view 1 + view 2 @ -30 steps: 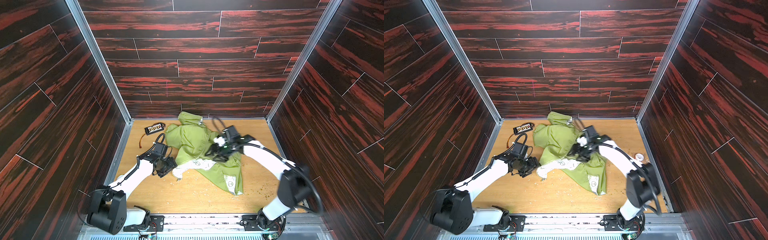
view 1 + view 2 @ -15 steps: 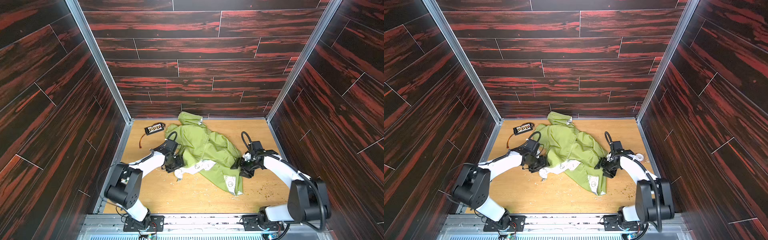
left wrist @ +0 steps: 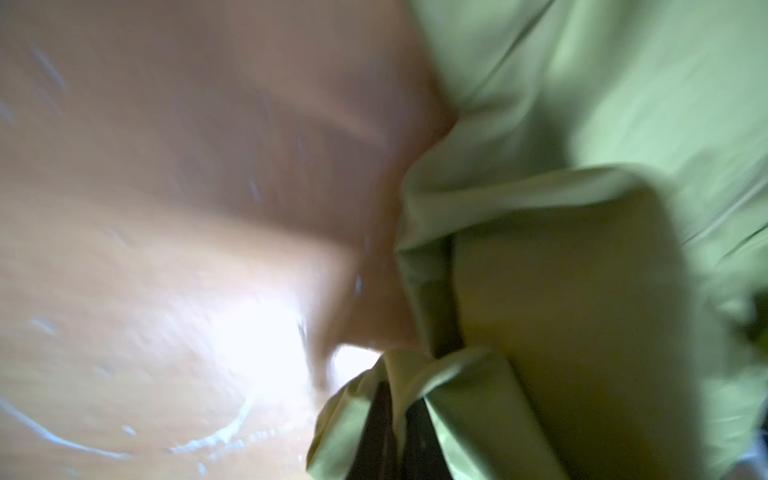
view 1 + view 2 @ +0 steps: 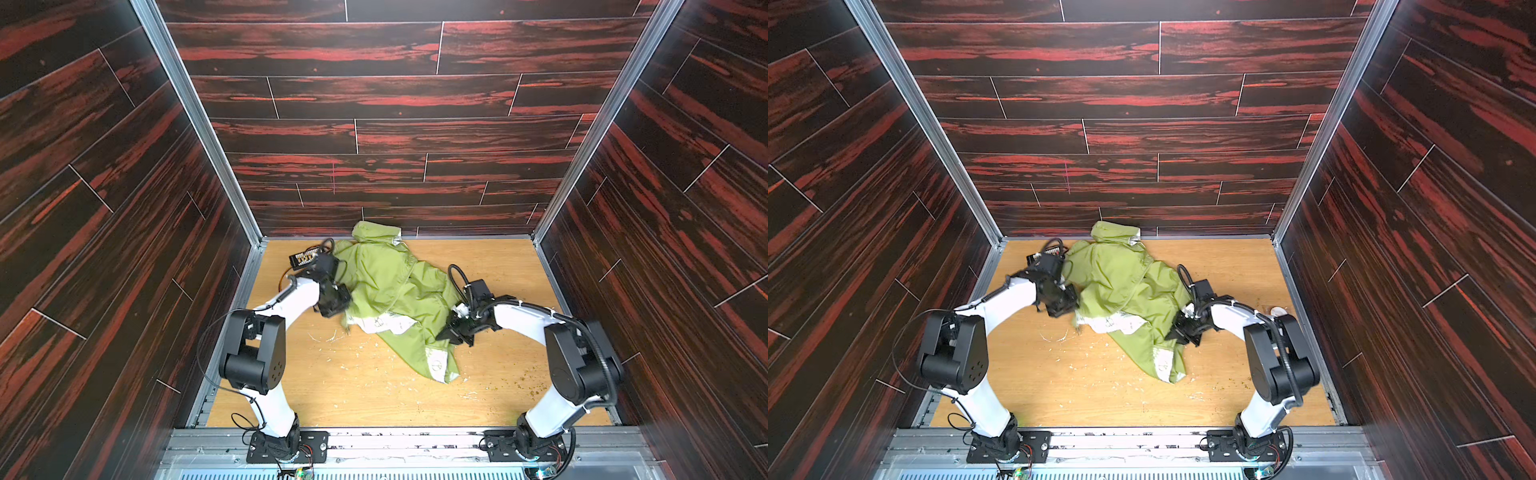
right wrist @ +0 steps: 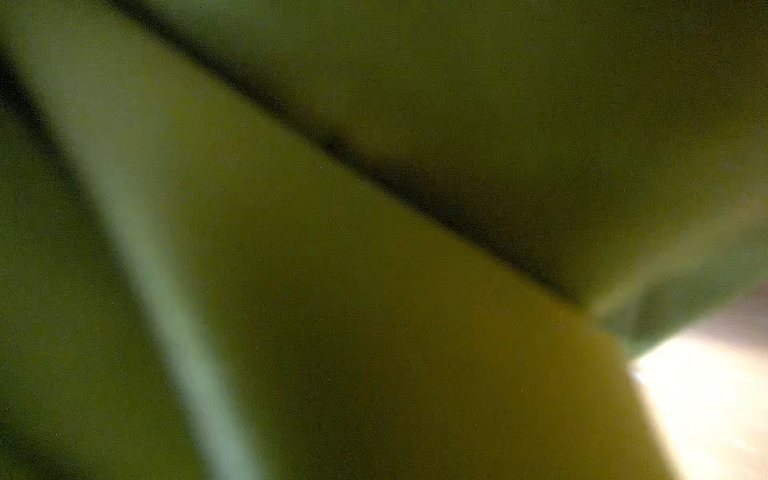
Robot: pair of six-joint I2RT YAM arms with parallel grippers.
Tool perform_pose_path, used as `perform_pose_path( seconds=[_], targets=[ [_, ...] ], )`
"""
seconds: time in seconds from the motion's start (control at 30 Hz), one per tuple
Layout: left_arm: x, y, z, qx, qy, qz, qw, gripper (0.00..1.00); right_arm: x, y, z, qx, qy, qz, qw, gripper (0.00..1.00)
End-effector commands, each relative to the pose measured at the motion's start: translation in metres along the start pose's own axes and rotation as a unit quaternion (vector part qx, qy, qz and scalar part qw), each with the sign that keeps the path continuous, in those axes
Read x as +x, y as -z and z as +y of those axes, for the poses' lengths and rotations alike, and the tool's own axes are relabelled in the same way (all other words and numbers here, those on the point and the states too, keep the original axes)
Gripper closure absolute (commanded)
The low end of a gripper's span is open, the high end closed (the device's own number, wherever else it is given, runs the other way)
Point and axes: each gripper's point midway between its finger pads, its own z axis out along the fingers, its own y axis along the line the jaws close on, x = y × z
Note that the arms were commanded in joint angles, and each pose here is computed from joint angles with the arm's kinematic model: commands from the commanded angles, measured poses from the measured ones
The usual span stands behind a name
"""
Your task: Zip up the jacket
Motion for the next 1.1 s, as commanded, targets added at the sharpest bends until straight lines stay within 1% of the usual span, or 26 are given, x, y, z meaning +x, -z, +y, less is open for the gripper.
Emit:
perform_pose_path(
  seconds=[0.0, 0.1, 0.17, 0.2, 0.3, 0.37, 0.43, 0.53, 0.57, 0.63, 0.73, 0.8, 0.83, 0.9, 0.97, 1.03, 1.07],
  targets=[
    [-0.010, 0.006, 0.003, -0.036, -0.022, 0.011, 0.999, 1.00, -0.022, -0.005, 0.034, -0.046, 0.001, -0.002, 0.999, 0.91],
    [-0.022, 0.012, -0.001, -0.045, -0.023, 0.004, 0.999, 1.00, -0.038, -0.007, 0.042, -0.039, 0.004, -0.012, 0.999, 0.91],
    [-0.025, 0.017, -0.003, -0.050, -0.023, 0.005, 0.998, 1.00, -0.046, -0.008, 0.040, -0.018, 0.000, -0.017, 1.000, 0.89],
    [-0.023, 0.020, -0.002, -0.055, -0.023, 0.009, 0.998, 1.00, -0.047, -0.007, 0.037, -0.006, -0.003, -0.022, 1.000, 0.83],
    [-0.013, 0.031, 0.006, -0.071, -0.020, 0.018, 0.997, 1.00, -0.048, 0.001, 0.032, 0.018, 0.001, -0.040, 0.999, 0.58],
    [-0.004, 0.037, 0.014, -0.084, -0.019, 0.023, 0.996, 1.00, -0.047, 0.011, 0.025, 0.040, 0.006, -0.057, 0.998, 0.44],
    [0.006, 0.044, 0.020, -0.092, -0.019, 0.028, 0.995, 1.00, -0.046, 0.023, 0.022, 0.053, 0.016, -0.074, 0.996, 0.37],
    [0.019, 0.054, 0.024, -0.104, -0.026, 0.041, 0.993, 1.00, -0.044, 0.043, 0.020, 0.077, 0.036, -0.107, 0.991, 0.34],
    [0.022, 0.066, 0.017, -0.095, -0.031, 0.036, 0.994, 1.00, -0.042, 0.048, 0.018, 0.085, 0.040, -0.113, 0.989, 0.33],
    [0.029, 0.074, 0.005, -0.085, -0.040, 0.046, 0.994, 1.00, -0.039, 0.057, 0.017, 0.095, 0.049, -0.122, 0.987, 0.32],
    [0.043, 0.081, -0.024, -0.054, -0.052, 0.070, 0.995, 1.00, -0.035, 0.072, 0.019, 0.108, 0.069, -0.140, 0.982, 0.26],
    [0.056, 0.080, -0.049, -0.020, -0.055, 0.094, 0.994, 1.00, -0.033, 0.084, 0.026, 0.107, 0.087, -0.154, 0.978, 0.17],
    [0.064, 0.074, -0.061, -0.009, -0.059, 0.113, 0.992, 1.00, -0.032, 0.090, 0.031, 0.101, 0.097, -0.161, 0.977, 0.12],
    [0.078, 0.069, -0.085, 0.015, -0.069, 0.137, 0.988, 1.00, -0.027, 0.096, 0.042, 0.084, 0.115, -0.157, 0.977, 0.01],
    [0.101, 0.059, -0.113, 0.052, -0.070, 0.185, 0.979, 1.00, -0.020, 0.097, 0.051, 0.066, 0.127, -0.146, 0.979, 0.01],
    [0.112, 0.044, -0.142, 0.097, -0.060, 0.207, 0.972, 1.00, -0.012, 0.098, 0.060, 0.042, 0.144, -0.140, 0.979, 0.02],
    [0.117, 0.034, -0.158, 0.119, -0.055, 0.212, 0.969, 1.00, -0.007, 0.098, 0.064, 0.027, 0.150, -0.136, 0.979, 0.06]
  ],
)
